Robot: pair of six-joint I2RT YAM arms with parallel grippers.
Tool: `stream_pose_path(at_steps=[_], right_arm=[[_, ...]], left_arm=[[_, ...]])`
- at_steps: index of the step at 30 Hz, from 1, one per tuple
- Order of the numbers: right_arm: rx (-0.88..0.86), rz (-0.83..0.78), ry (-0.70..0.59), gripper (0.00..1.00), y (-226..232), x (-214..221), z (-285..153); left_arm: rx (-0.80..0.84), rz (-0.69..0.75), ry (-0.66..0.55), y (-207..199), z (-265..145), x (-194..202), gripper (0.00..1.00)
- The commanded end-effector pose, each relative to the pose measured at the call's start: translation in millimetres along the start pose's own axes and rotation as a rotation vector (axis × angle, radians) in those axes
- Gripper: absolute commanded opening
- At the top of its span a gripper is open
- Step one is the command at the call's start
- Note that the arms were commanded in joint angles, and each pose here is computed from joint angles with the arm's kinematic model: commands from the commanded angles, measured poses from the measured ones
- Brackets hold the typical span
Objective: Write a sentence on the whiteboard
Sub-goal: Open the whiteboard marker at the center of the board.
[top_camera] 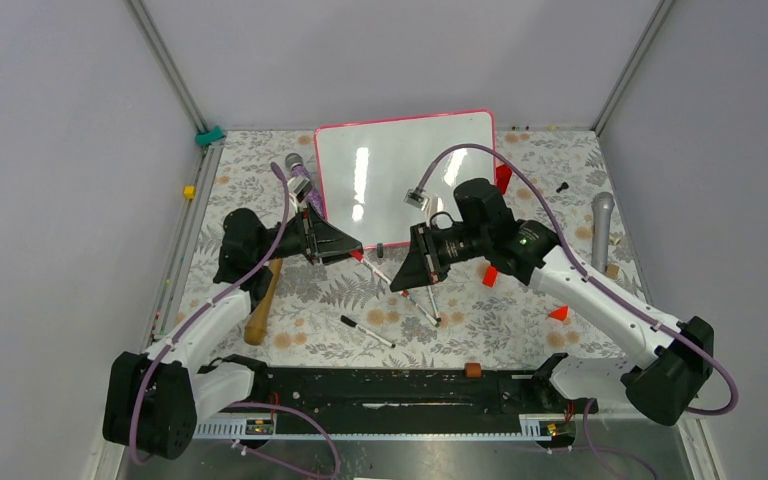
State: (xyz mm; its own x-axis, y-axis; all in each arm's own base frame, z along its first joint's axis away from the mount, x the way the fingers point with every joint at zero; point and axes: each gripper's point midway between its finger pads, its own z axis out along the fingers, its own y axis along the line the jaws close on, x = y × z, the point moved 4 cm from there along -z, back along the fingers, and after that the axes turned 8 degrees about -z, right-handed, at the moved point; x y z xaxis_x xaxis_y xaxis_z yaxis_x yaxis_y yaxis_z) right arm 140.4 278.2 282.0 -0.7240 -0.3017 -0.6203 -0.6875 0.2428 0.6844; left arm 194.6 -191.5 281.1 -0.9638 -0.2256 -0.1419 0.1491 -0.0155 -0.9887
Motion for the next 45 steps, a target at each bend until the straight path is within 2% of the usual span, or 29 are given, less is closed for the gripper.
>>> stream_pose_path(at_steps=[1,5,11,13,16,17,19,21,24,29,32,34,37,41,45], right_arm=[[-0.018,-0.023,-0.016,0.0,4,-13,-1],[-0.014,-0.017,-0.01,0.0,1,-13,1],[-0.011,-0.017,-0.008,0.0,-1,-14,2],[-0.009,-0.016,-0.01,0.0,-1,-14,2],[-0.007,-0.014,-0.015,0.0,-3,-15,0],[0.002,-0.012,-0.023,0.09,-4,-16,-1],[0.017,-0.005,-0.04,0.46,-7,-19,-3],[0.029,-0.005,-0.084,0.68,-9,-24,-6],[0.036,-0.023,-0.196,0.77,-9,-35,-10],[0.046,-0.017,-0.49,0.79,-5,-59,-21],[-0.013,0.033,-0.692,0.79,-1,-69,-30],[-0.039,0.051,-0.772,0.8,1,-75,-34],[-0.031,0.06,-0.728,0.8,4,-78,-27],[-0.072,0.062,-0.691,0.74,13,-82,-17],[-0.092,0.071,-0.688,0.6,16,-83,-15]], left_arm=[[0.029,0.059,0.058,-8,-4,12,0.44],[0.029,0.062,0.08,-8,-5,16,0.35],[0.017,0.06,0.093,-4,-7,20,0.12],[0.014,0.061,0.095,-3,-7,20,0.0],[0.011,0.063,0.093,-3,-7,20,0.0],[0.012,0.066,0.089,-3,-7,19,0.0],[0.012,0.072,0.074,-4,-6,18,0.0],[0.011,0.072,0.038,-4,-6,15,0.0],[0.039,0.077,-0.059,-9,-5,8,0.0],[0.168,0.054,-0.251,-25,-10,-1,0.0],[0.237,0.022,-0.364,-28,-15,-5,0.0],[0.259,0.018,-0.406,-33,-14,-9,0.0],[0.267,0.01,-0.421,-40,-9,-12,0.0],[0.266,0.002,-0.385,-46,1,-14,0.0],[0.266,-0.007,-0.357,-49,9,-14,0.0]])
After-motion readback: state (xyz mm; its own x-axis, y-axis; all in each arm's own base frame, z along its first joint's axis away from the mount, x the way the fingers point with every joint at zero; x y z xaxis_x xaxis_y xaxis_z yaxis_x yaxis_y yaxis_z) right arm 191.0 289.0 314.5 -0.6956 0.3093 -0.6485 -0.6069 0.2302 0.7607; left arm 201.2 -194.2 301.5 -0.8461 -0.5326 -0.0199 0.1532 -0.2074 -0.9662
